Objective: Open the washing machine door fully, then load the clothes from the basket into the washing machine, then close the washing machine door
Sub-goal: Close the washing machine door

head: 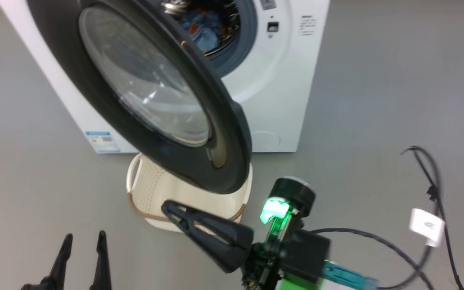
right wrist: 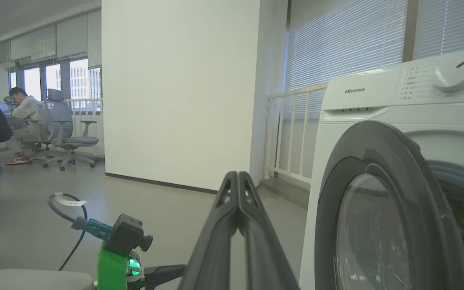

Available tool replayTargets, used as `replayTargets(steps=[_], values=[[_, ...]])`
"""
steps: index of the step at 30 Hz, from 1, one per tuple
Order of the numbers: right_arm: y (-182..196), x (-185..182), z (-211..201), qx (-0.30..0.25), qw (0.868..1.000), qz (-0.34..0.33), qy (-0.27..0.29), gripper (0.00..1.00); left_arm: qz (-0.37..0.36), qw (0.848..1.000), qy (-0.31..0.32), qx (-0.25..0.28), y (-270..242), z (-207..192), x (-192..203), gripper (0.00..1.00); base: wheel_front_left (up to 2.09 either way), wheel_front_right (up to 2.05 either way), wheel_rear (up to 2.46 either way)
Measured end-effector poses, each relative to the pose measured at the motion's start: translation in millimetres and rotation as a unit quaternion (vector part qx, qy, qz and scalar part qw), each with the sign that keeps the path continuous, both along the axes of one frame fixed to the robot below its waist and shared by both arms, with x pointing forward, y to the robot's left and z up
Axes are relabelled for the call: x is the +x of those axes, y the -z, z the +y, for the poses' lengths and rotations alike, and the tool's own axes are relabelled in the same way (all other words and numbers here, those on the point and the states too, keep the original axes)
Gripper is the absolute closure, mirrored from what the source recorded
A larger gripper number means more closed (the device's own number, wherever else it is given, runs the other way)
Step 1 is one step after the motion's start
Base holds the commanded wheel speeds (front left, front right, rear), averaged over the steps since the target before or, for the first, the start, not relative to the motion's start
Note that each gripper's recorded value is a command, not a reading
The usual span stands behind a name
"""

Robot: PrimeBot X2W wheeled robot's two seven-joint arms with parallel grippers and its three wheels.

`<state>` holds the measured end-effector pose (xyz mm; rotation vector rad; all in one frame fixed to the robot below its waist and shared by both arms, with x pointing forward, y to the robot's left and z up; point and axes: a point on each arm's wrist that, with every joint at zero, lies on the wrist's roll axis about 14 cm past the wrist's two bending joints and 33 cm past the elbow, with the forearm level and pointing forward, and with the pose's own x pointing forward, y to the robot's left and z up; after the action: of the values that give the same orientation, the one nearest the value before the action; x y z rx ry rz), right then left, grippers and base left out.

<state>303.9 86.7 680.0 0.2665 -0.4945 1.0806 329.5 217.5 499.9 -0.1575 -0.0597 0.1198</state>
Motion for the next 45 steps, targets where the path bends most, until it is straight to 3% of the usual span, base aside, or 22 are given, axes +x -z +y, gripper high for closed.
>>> replayTargets(steps=[6, 13, 20, 25, 30, 45], values=[[62, 23, 23, -0.053, 0.995, 0.078, -0.020, 1.00, 0.007, 1.000, -0.005, -0.010, 6, 1, 8, 0.00, 0.00, 0.00, 0.00], [119, 63, 23, -0.091, 0.987, 0.135, 0.005, 1.00, 0.020, 0.999, -0.024, -0.013, 14, 10, 20, 0.00, 0.00, 0.00, 0.00], [152, 99, 9, -0.095, 0.980, 0.170, 0.043, 1.00, 0.035, 0.999, -0.028, -0.005, 24, 17, 31, 0.00, 0.00, 0.00, 0.00], [164, 125, -6, -0.095, 0.976, 0.178, 0.078, 1.00, 0.043, 0.999, -0.030, -0.004, 29, 19, 35, 0.00, 0.00, 0.00, 0.00], [151, 158, -20, -0.079, 0.978, 0.153, 0.119, 1.00, 0.052, 0.998, -0.031, -0.007, 35, 20, 34, 0.00, 0.00, 0.00, 0.00], [149, 208, -47, -0.066, 0.972, 0.133, 0.185, 1.00, 0.063, 0.998, -0.024, -0.010, 44, 16, 47, 0.00, 0.00, 0.00, 0.00]])
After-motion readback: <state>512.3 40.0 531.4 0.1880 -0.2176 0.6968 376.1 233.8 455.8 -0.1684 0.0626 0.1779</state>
